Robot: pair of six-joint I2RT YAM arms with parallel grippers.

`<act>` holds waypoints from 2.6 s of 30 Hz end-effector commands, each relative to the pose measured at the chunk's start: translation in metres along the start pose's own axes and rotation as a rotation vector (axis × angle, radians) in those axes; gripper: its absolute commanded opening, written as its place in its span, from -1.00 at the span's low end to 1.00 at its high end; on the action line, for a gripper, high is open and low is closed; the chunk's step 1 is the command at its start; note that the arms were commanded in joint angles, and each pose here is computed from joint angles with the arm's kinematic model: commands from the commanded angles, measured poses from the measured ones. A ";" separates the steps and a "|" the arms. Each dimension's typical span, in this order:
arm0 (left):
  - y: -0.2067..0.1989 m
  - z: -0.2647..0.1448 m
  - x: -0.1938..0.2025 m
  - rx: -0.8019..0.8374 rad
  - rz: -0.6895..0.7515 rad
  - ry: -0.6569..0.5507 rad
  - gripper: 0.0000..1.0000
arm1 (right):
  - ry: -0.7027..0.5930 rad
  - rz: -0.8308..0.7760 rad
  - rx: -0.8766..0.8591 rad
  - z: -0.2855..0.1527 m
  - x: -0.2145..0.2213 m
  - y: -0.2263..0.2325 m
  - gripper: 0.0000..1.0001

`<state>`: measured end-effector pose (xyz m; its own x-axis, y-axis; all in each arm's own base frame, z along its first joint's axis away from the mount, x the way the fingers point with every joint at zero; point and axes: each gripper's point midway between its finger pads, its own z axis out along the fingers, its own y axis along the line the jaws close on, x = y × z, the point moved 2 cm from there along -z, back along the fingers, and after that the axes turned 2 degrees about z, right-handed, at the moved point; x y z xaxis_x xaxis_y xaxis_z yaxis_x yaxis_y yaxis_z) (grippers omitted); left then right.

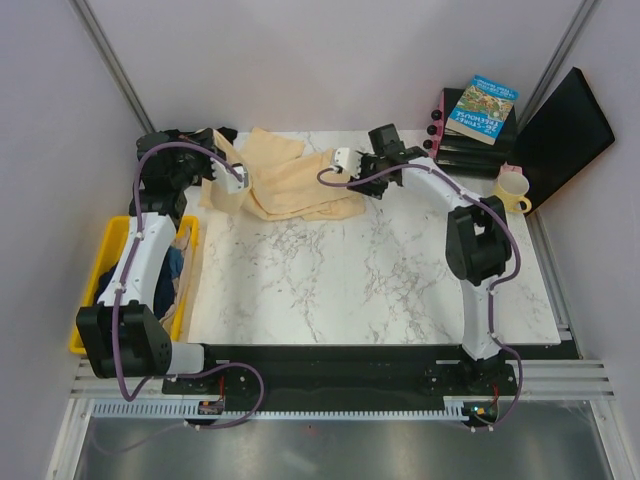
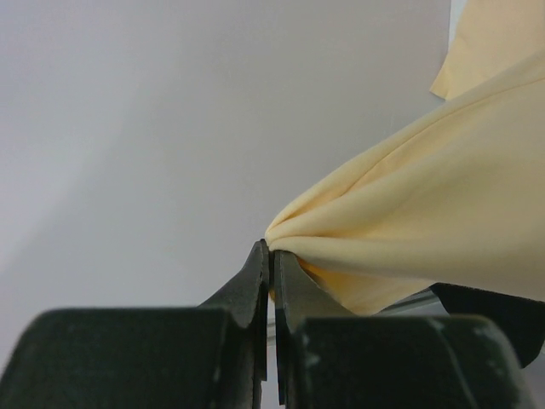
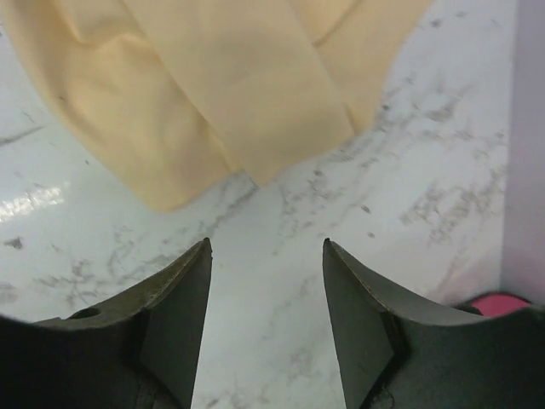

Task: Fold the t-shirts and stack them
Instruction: Flatten out the tshirt

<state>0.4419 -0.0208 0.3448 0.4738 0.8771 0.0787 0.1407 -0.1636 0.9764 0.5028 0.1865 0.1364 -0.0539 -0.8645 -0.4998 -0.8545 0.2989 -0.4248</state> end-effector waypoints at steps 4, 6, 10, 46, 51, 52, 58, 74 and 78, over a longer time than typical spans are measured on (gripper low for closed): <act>0.022 -0.003 -0.001 -0.066 0.068 0.031 -0.96 | -0.044 -0.093 -0.028 0.052 -0.013 0.023 0.25; 0.020 -0.002 -0.002 -0.061 0.056 0.031 -0.96 | -0.037 -0.100 -0.006 0.062 -0.011 0.019 0.27; 0.018 -0.002 -0.003 -0.057 0.054 0.037 -0.96 | -0.028 -0.111 0.036 0.075 -0.011 0.007 0.27; 0.029 0.004 0.011 -0.102 0.091 0.103 -0.96 | -0.045 -0.259 0.413 -0.023 -0.051 -0.105 -1.00; 0.045 0.008 0.019 -0.170 0.132 0.129 -0.96 | -0.020 -0.255 0.618 -0.073 -0.051 -0.164 -1.00; 0.042 0.015 0.023 -0.172 0.136 0.134 -0.96 | 0.001 -0.263 0.645 -0.073 -0.046 -0.170 -1.00; 0.119 0.028 0.080 -0.467 0.157 0.338 -0.96 | 0.057 -0.226 1.097 -0.099 -0.041 -0.225 -1.00; 0.274 -0.018 0.095 -1.006 0.231 0.383 -0.97 | -0.198 -0.014 1.840 -0.350 -0.036 -0.295 -1.00; 0.261 -0.034 0.071 -0.983 0.231 0.353 -0.97 | -0.172 0.032 1.819 -0.381 -0.017 -0.295 -1.00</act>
<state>0.5567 0.0043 0.5633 0.1417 0.9695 0.1998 -0.6276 -0.0681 0.7755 0.6170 0.0133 0.4926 0.0778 -0.8900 -0.4492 0.5959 0.4027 -0.6947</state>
